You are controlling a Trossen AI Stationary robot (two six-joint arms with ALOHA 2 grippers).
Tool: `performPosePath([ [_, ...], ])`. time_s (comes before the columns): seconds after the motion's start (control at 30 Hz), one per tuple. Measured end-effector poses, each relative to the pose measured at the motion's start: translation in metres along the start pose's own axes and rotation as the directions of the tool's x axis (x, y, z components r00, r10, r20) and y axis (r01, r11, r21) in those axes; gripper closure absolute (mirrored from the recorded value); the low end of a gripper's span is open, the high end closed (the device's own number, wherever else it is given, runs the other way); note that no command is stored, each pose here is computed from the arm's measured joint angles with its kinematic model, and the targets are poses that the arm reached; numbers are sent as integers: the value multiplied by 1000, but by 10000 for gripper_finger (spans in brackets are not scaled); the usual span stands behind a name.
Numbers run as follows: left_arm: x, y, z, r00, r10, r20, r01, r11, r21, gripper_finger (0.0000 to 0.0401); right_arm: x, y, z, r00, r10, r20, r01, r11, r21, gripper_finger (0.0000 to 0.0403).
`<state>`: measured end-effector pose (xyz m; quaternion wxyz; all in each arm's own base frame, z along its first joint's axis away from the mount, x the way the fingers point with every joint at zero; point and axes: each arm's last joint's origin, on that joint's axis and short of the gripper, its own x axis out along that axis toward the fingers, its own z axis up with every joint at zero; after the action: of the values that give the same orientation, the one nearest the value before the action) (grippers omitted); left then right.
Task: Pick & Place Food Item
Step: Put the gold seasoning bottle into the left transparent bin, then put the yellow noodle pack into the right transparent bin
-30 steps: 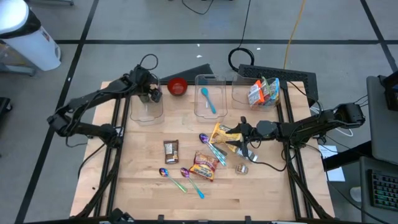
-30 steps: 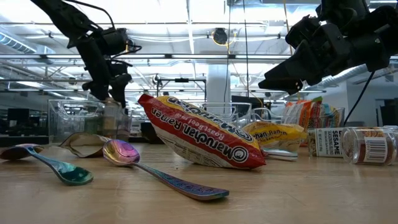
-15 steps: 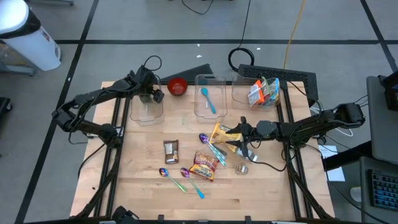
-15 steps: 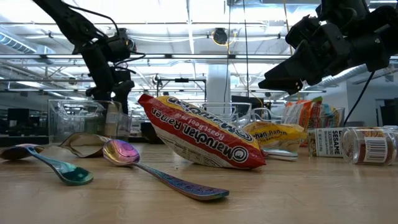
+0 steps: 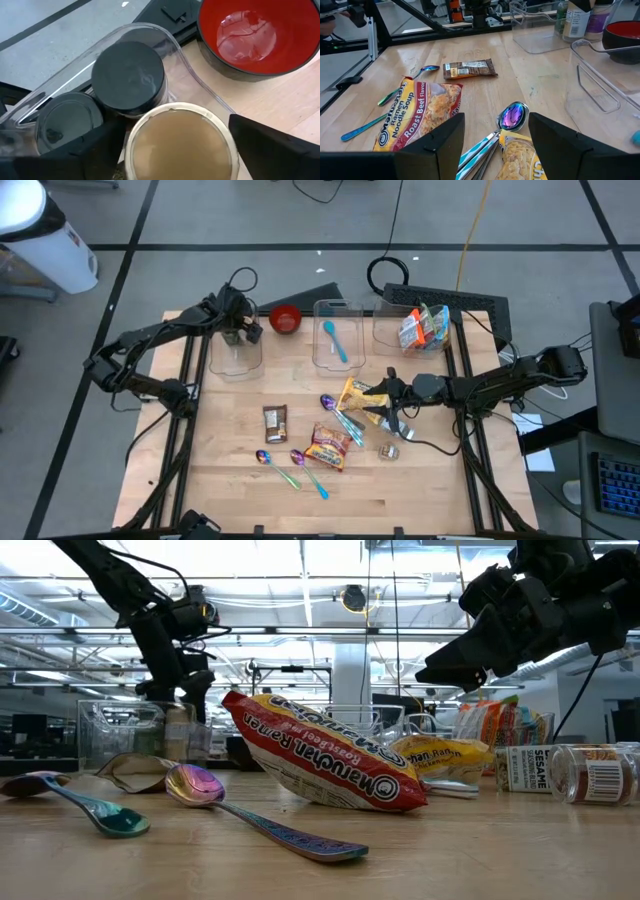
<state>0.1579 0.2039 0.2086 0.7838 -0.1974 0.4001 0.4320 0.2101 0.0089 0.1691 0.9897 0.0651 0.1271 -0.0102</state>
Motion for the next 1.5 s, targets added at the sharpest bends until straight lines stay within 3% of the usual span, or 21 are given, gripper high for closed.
performPosePath([
  [0.53,-8,0,4,998,-6,56,4,1000,22,45,0,0,0,1000,0,0,0,1000,-1,190],
  [0.8,-41,3,8,984,-14,176,10,1000,26,45,0,0,0,1000,0,0,0,1000,-7,190],
  [1.0,-75,-3,8,946,-142,293,139,990,30,45,0,0,0,1000,0,0,0,1000,-7,190],
  [1.13,-90,-14,6,892,-313,327,306,949,73,44,0,0,0,1000,-4,0,4,1000,-28,190],
  [1.3,-78,-45,-11,773,-523,359,488,852,189,46,0,0,0,1000,-4,0,4,999,-53,190],
  [1.43,-63,-71,-33,633,-618,466,575,778,252,50,0,0,0,1000,-6,1,6,998,-55,190],
  [1.5,-60,-82,-42,540,-652,532,603,741,297,48,0,0,0,1000,-8,1,8,998,-55,190],
])
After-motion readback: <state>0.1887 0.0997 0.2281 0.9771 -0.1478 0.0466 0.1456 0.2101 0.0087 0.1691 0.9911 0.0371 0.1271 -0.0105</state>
